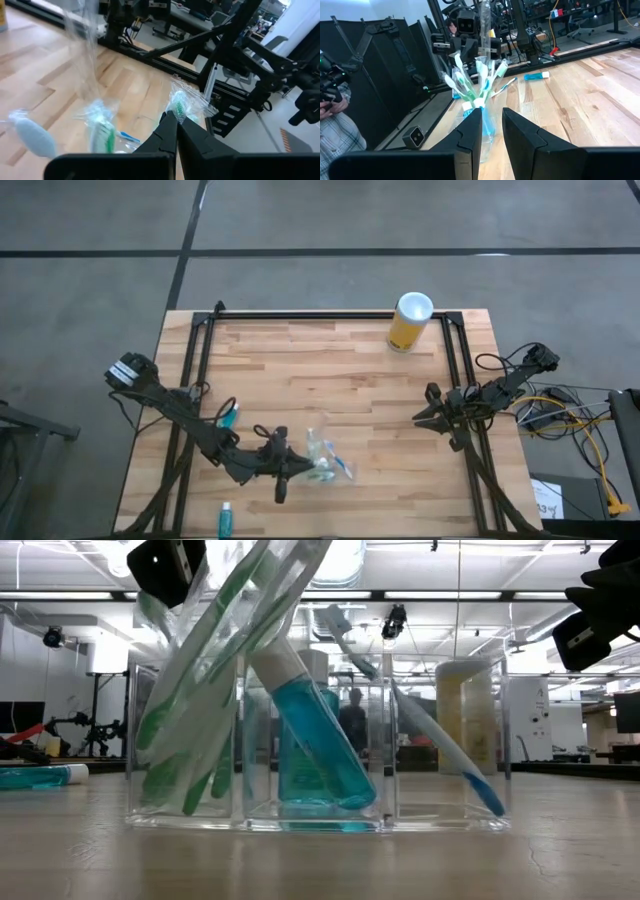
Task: Pick & Place toothbrushing station
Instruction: Put the green toothbrush into the transparent organizer
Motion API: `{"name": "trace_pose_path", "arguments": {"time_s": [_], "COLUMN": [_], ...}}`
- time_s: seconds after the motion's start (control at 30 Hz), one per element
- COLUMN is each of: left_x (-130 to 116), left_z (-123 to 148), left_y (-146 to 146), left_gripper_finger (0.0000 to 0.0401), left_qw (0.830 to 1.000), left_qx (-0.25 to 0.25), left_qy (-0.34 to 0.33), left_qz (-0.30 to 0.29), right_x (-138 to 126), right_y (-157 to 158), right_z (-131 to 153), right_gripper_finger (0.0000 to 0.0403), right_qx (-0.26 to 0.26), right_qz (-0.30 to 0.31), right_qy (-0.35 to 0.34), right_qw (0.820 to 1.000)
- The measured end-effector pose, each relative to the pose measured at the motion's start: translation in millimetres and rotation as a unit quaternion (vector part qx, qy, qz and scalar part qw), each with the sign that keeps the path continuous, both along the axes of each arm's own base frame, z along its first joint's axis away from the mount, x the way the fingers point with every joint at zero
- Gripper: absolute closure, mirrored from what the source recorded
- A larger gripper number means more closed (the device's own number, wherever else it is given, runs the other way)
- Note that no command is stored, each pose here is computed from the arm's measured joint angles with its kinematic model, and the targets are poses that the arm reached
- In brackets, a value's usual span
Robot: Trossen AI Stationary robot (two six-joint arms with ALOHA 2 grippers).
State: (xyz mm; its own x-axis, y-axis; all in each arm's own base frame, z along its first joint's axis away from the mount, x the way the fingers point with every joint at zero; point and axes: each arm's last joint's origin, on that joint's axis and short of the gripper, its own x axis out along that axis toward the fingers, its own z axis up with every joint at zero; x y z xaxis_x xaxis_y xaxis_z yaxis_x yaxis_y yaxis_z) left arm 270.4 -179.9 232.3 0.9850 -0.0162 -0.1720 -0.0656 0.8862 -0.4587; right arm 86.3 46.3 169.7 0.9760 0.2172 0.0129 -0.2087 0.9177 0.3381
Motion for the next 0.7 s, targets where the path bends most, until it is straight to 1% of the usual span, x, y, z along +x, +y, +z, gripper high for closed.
{"name": "trace_pose_path", "arguments": {"time_s": [0.17,0.37,0.47,0.7], "left_x": [-1.0,-0.9,-0.9,-0.8], "left_z": [-3.9,-4.4,-4.5,-4.1], "left_y": [-0.2,-0.5,-0.5,-0.7], "left_gripper_finger": [0.0394,0.0388,0.037,0.0313], "left_qw": [1.0,0.999,0.999,0.999], "left_qx": [-0.018,-0.019,-0.019,-0.023], "left_qy": [0.022,0.03,0.03,0.03], "left_qz": [-0.003,-0.004,-0.004,-0.005], "right_x": [0.0,0.0,0.0,0.0], "right_y": [0.0,0.0,0.0,0.0], "right_z": [0.0,0.0,0.0,0.0], "right_gripper_finger": [0.0327,0.0327,0.0327,0.0327], "right_qx": [0.0,0.0,0.0,0.0], "right_qz": [0.0,0.0,0.0,0.0], "right_qy": [0.0,0.0,0.0,0.0], "right_qw": [1.0,1.0,1.0,1.0]}}
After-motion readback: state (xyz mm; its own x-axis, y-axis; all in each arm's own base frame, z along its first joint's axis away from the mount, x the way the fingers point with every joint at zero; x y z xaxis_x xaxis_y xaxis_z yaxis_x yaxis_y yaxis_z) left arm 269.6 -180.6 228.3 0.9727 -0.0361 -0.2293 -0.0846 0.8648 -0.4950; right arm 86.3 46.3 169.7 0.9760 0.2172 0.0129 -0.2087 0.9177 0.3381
